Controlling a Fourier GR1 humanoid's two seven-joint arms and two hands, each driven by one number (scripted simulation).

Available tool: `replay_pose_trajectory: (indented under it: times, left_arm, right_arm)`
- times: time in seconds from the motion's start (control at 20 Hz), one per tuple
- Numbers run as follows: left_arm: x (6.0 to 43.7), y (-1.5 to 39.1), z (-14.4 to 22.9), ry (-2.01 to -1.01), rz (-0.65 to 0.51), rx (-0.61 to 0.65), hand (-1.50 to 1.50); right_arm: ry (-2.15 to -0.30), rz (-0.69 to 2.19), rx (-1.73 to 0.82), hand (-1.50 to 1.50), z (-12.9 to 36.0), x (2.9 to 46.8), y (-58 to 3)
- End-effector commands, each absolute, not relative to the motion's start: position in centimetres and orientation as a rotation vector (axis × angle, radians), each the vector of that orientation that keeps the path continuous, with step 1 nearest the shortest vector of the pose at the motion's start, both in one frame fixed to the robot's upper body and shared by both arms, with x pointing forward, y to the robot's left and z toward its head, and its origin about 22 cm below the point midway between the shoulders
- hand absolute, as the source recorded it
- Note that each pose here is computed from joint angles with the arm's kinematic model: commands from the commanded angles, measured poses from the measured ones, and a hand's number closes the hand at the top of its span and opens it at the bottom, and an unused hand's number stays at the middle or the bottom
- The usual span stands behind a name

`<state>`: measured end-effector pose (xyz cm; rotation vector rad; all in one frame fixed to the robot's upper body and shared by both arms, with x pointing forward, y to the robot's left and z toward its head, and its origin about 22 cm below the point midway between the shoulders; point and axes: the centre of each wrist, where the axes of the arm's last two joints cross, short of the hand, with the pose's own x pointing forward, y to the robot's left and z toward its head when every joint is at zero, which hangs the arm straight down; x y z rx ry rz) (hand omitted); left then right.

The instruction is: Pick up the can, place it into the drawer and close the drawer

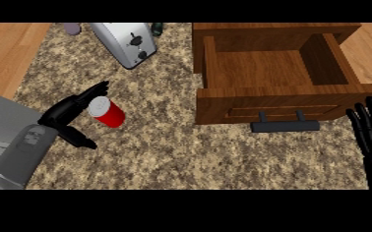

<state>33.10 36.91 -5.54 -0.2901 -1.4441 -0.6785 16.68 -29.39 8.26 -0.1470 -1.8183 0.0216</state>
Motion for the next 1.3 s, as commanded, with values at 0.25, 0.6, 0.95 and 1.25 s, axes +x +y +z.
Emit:
replay_pose_trajectory:
  times: [0.25,0.6,0.95,1.25]
  left_arm:
    - [34.0,35.5,-5.8,-1.501,-0.639,-0.472,-1.50]
    - [33.9,33.8,-6.9,-1.492,-0.648,-0.478,-1.50]
    - [36.2,31.3,-5.5,-1.486,-0.677,-0.537,-1.50]
    - [35.2,30.2,-7.0,-1.491,-0.683,-0.578,1.50]
  right_arm:
    - [-1.809,0.021,-0.147,-1.50,8.2,16.3,-28.9]
    - [-1.831,0.020,-0.152,-1.50,8.2,17.0,-29.7]
    - [-1.818,0.023,-0.129,-1.50,9.3,16.0,-28.9]
    - [-1.791,-0.003,-0.144,-1.50,8.8,15.0,-29.4]
